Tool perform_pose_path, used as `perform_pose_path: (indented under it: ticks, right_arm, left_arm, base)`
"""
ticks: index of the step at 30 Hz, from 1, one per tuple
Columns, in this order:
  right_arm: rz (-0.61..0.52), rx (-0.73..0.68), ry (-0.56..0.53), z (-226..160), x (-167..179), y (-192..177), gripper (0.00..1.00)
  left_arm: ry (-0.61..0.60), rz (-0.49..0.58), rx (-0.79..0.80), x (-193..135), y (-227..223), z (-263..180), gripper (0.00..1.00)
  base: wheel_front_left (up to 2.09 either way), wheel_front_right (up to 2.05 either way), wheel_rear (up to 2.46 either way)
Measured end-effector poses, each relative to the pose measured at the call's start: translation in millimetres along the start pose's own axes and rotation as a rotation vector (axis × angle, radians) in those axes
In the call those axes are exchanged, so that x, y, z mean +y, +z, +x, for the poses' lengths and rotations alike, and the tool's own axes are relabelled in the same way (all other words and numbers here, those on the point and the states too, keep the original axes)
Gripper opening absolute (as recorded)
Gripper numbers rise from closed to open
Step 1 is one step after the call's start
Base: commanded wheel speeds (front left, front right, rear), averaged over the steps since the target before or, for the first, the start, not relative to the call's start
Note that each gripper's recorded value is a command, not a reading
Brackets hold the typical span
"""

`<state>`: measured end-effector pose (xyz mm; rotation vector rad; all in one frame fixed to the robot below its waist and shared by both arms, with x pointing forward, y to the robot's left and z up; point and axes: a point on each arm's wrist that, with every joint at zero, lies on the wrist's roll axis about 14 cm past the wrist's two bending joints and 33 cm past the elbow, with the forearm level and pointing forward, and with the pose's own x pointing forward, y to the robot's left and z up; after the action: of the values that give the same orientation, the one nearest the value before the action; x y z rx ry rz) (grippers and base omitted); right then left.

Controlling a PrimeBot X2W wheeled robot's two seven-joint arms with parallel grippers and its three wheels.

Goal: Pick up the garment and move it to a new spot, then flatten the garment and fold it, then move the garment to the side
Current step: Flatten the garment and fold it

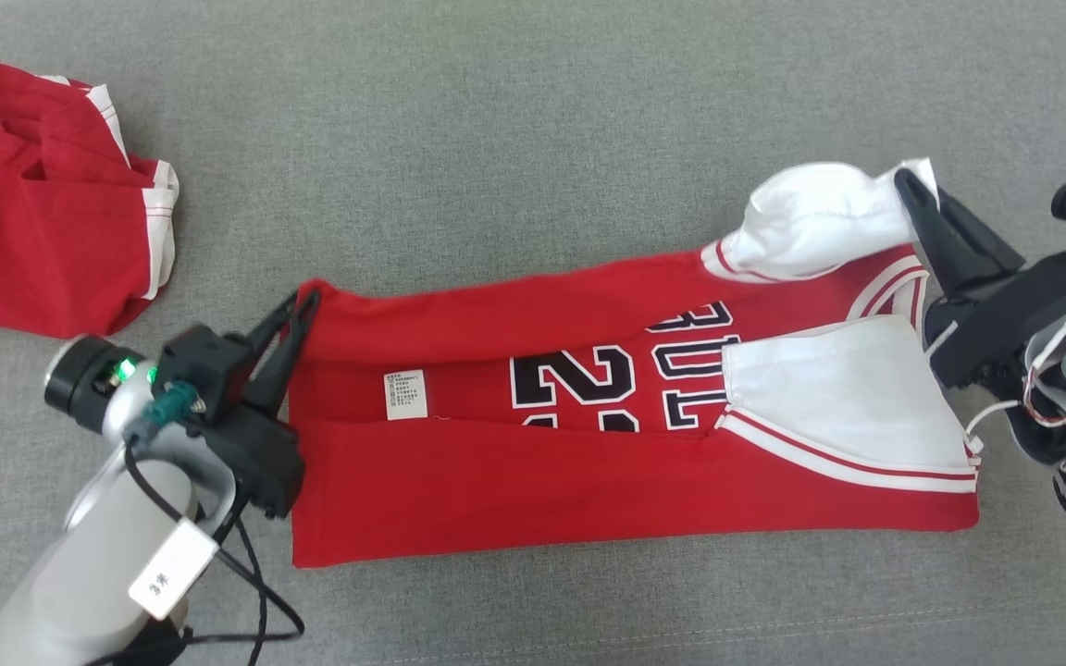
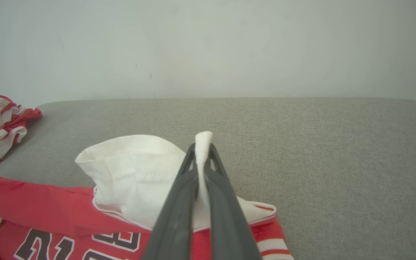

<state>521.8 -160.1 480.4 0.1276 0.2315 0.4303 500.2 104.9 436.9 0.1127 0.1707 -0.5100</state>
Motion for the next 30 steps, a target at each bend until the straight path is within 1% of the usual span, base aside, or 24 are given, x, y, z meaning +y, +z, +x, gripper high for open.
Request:
perform_pose_path:
  ticks: [2, 8, 14, 21, 30]
  right_arm:
    - [0.003, 0.008, -0.003, -3.4, -0.3, -4.8, 0.00]
    - [0.027, 0.022, -0.005, -12.7, 3.2, -15.9, 0.00]
    - [0.050, 0.049, -0.001, -24.3, 9.6, -29.6, 0.00]
    - [0.072, 0.059, -0.001, -34.0, 13.2, -35.9, 0.00]
    - [0.078, 0.110, 0.020, -44.0, 23.0, -54.4, 0.00]
  left_arm:
    - [-0.013, 0.021, 0.010, -3.3, -4.3, -3.6, 0.00]
    - [-0.028, 0.026, 0.015, -11.1, -7.9, -12.1, 0.00]
    - [-0.015, 0.003, 0.006, -12.8, -6.4, -20.9, 0.00]
    - [-0.008, -0.029, 0.001, -17.9, -7.6, -29.9, 0.00]
    - [0.005, -0.038, -0.010, -16.0, -3.9, -31.3, 0.00]
  base:
    - [0.00, 0.00, 0.00]
    - [0.00, 0.00, 0.00]
    - [0.00, 0.00, 0.00]
    - [0.00, 0.00, 0.00]
    - [0.00, 0.00, 0.00]
